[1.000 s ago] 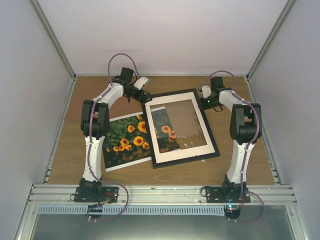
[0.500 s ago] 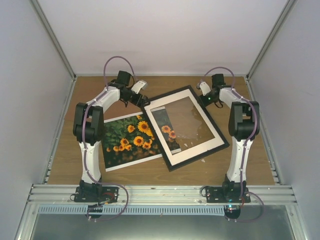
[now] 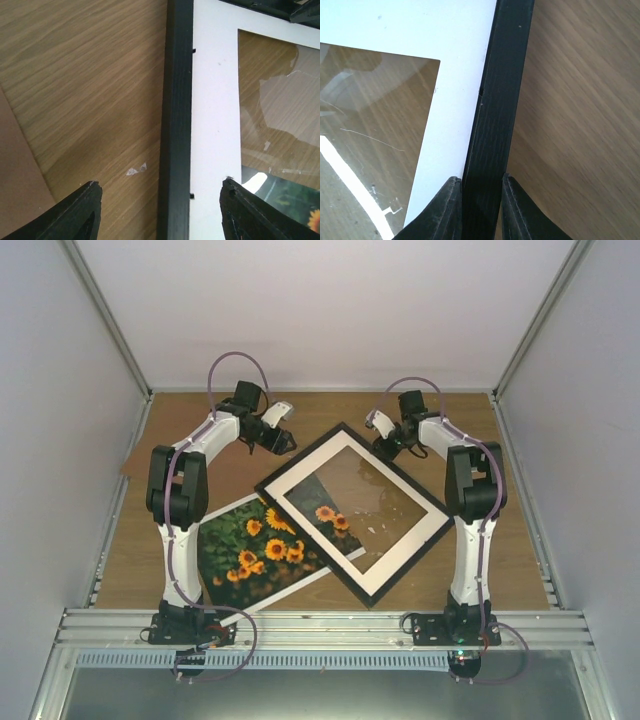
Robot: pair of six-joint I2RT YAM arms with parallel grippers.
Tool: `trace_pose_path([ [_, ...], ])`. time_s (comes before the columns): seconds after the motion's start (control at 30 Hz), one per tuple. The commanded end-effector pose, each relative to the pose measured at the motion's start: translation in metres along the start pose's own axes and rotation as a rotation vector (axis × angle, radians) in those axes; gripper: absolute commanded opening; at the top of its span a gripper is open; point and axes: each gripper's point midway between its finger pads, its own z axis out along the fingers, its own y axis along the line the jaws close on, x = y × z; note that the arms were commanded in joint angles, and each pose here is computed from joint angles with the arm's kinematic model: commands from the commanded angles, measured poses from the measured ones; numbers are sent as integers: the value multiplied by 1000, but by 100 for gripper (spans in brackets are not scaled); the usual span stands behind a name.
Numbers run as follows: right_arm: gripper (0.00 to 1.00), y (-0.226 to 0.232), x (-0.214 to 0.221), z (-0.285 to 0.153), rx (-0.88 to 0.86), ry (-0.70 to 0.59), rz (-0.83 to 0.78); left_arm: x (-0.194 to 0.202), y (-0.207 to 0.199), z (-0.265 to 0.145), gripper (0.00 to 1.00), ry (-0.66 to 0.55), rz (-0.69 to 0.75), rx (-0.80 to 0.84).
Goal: Put the photo into the frame
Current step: Adjust the photo frame item on the photo frame.
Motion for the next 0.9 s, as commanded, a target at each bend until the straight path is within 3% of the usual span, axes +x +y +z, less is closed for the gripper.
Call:
trace_pose_path([
  [0.0,5,23,5,19,-86,13,-101,10,-3,4,65,42,39,-12],
  [0.27,6,21,3,22,-83,16,-86,33,-14,19,61,130,90,-40],
  [0.87,6,24,4,21,-92,12,-50,55,-22,30,52,210,123,-65],
])
